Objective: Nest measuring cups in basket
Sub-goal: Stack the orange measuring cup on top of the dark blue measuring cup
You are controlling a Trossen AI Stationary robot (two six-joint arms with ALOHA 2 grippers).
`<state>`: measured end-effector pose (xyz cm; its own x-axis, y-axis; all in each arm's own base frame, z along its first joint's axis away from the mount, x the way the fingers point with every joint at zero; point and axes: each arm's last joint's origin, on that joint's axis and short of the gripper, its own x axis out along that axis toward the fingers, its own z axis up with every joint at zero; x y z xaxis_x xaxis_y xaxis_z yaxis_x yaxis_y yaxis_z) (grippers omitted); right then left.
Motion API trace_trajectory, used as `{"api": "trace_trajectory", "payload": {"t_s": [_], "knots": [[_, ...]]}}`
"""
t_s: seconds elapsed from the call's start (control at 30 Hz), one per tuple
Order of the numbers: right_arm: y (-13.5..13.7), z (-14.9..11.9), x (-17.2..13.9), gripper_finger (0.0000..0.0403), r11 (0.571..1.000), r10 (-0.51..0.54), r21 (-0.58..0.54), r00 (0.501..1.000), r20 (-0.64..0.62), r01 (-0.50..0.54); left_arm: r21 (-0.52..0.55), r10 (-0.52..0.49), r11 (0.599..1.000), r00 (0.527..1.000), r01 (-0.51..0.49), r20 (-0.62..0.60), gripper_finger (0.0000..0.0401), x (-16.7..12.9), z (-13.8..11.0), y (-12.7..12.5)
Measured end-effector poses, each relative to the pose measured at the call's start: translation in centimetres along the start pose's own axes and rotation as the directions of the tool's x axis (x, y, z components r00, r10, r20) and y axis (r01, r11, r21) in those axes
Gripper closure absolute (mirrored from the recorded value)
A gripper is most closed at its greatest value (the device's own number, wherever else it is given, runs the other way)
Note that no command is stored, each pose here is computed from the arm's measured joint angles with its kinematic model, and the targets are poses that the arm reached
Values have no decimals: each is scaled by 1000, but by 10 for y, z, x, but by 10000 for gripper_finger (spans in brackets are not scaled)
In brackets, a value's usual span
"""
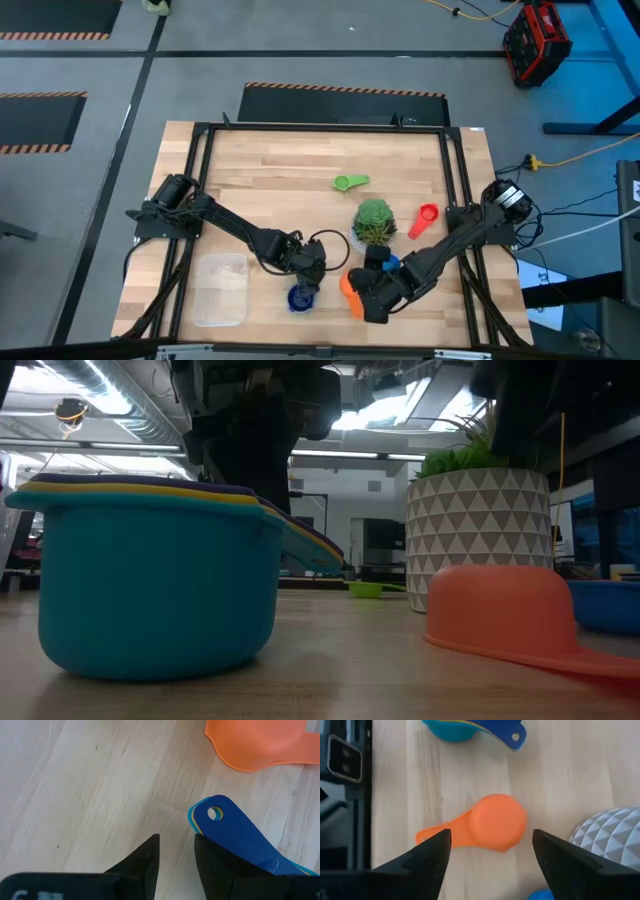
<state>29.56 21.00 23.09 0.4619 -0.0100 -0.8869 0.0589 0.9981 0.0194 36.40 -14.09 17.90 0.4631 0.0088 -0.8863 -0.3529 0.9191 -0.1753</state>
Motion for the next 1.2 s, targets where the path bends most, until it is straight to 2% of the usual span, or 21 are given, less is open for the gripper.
{"api": "trace_trajectory", "payload": {"t_s": [0.27, 0.5, 0.67, 0.9, 1.2], "knots": [[0, 1, 8, 119, 984, -67, -161, 997, 34, 71, -1, -5, 1000, 1000, 5, 5, 286, 0, 1, 0], [2, 0, 21, 119, 979, -76, -188, 997, 18, 78, -3, -10, 1000, 1000, 10, 11, 286, 0, 1, -1], [2, -1, 29, 119, 961, -87, -265, 996, -1, 84, -3, -11, 1000, 1000, 11, 12, 286, 0, 1, -1], [-1, 2, 31, 118, 961, -105, -255, 994, 12, 104, -3, -11, 1000, 1000, 11, 12, 286, 0, 1, -1], [-9, 7, 35, 89, 973, -59, -226, 998, -30, 51, -3, -10, 1000, 1000, 10, 11, 286, 0, 1, -1]]}}
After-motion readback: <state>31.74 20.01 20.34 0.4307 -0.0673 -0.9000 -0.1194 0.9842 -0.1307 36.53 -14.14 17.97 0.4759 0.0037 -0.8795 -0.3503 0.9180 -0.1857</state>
